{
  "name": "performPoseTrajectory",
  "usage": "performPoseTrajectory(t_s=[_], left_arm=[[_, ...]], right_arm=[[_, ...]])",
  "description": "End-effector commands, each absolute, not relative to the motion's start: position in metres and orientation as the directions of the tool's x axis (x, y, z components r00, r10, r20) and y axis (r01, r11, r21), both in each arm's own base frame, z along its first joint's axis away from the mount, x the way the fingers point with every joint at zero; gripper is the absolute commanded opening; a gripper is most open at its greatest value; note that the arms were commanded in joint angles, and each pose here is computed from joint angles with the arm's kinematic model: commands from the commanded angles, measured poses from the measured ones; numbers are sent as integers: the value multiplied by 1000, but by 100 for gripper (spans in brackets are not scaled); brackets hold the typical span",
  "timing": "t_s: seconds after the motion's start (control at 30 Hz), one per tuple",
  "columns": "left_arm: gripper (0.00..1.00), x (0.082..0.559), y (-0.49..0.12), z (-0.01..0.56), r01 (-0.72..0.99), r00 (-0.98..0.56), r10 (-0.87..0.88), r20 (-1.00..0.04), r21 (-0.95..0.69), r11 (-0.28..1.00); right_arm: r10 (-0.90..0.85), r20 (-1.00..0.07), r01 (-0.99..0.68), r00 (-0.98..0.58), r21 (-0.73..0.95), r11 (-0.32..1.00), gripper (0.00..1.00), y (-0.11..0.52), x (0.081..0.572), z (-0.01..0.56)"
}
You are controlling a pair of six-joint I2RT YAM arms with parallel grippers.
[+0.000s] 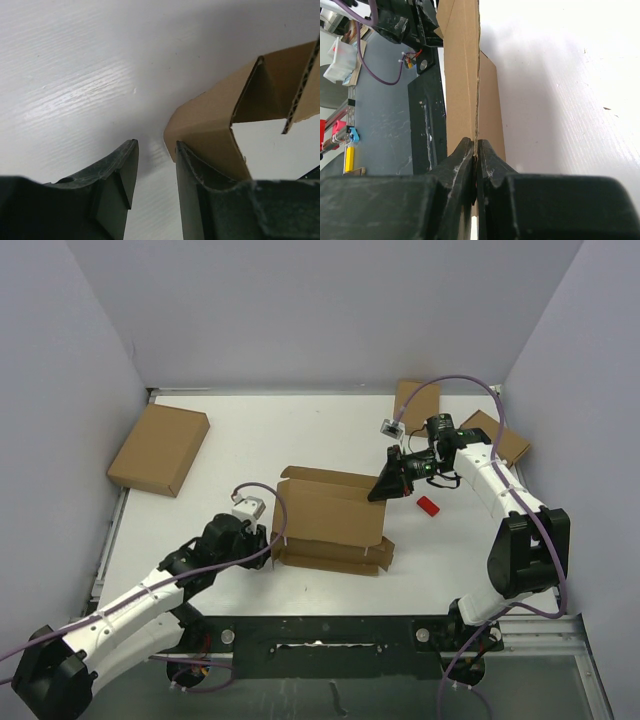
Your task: Fold the paper box
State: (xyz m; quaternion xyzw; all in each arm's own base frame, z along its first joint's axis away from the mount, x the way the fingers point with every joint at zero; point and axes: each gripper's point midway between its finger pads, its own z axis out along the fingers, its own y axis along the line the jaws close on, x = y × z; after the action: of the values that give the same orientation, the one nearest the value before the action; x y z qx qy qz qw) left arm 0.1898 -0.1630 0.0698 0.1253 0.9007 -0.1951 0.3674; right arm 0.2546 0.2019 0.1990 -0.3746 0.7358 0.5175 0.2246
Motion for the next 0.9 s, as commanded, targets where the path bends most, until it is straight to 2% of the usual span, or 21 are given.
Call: performPoseTrajectory(t_s=[0.0,0.17,0.47,0.87], left_arm=[[35,206,-193,100,546,-520,60,-852,-278,790],[35,202,-196,93,583,-501,74,-862,-272,766],[38,209,-209,105,677,-369,93,-925,-199,709],[44,197,-219,101,739,-354,125,-927,-195,644]], right_arm=[[-313,-770,-831,-556,530,171,0,201,256,210],[-312,-770,-830,-557,532,170,0,201,257,210],[-312,-769,-829,-558,533,170,0,202,256,210],[-311,-767,-827,-561,536,169,0,202,257,210]])
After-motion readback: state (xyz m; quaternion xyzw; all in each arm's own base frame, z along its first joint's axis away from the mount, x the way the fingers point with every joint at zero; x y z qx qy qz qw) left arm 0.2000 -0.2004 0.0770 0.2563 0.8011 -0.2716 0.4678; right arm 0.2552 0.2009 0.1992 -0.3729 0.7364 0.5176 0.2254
